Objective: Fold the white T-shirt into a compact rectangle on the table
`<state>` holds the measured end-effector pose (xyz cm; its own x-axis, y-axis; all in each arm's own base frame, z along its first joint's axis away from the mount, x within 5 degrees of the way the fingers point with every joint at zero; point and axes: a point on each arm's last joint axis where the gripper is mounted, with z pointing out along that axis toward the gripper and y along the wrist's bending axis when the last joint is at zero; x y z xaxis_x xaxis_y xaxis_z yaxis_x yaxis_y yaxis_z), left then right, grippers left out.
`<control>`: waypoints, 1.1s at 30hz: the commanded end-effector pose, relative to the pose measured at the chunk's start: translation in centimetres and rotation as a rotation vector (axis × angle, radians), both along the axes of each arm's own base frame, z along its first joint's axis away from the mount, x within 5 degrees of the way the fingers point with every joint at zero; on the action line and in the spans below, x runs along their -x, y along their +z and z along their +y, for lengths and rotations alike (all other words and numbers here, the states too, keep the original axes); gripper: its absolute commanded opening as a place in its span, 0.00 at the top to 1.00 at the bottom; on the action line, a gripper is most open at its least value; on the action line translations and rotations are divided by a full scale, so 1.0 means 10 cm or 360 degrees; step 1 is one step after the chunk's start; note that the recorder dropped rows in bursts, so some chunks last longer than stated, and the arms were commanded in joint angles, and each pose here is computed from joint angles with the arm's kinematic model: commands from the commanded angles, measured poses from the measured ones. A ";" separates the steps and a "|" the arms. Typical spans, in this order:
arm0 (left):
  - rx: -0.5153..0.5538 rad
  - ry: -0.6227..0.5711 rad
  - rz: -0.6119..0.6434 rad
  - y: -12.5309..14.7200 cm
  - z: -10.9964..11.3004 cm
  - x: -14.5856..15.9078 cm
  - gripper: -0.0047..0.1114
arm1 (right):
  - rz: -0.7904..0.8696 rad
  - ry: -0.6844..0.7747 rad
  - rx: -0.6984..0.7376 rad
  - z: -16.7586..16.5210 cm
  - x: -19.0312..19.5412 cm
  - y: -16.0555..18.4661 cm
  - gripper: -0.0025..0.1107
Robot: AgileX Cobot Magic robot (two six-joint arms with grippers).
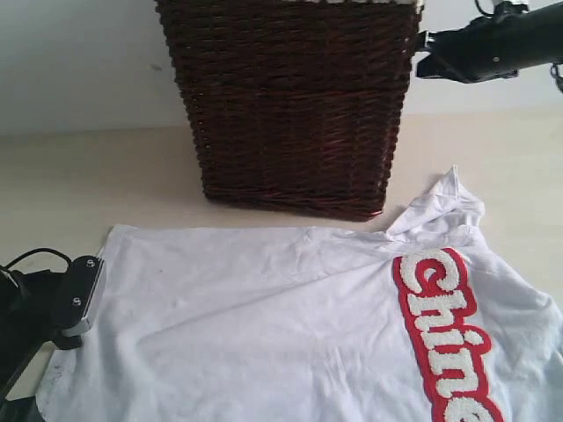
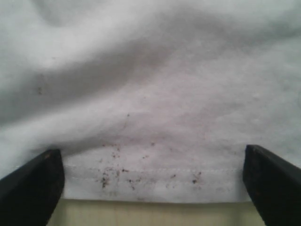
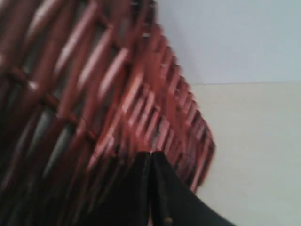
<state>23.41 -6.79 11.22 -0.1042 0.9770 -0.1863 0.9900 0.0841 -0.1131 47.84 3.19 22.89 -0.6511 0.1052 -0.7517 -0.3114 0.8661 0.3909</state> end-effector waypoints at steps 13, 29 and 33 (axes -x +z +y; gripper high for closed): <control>-0.0028 -0.0013 0.0072 -0.12 0.01 0.06 0.10 | 0.0015 0.0452 0.0507 0.01 0.18 0.07 0.98; -0.0028 -0.0013 0.0072 -0.12 0.01 0.06 0.10 | 0.0177 0.1281 0.0795 -0.22 0.35 -0.65 0.72; -0.0028 -0.0013 0.0072 -0.12 0.01 0.06 0.10 | 0.0064 0.1465 0.0891 -0.22 0.38 -0.66 0.60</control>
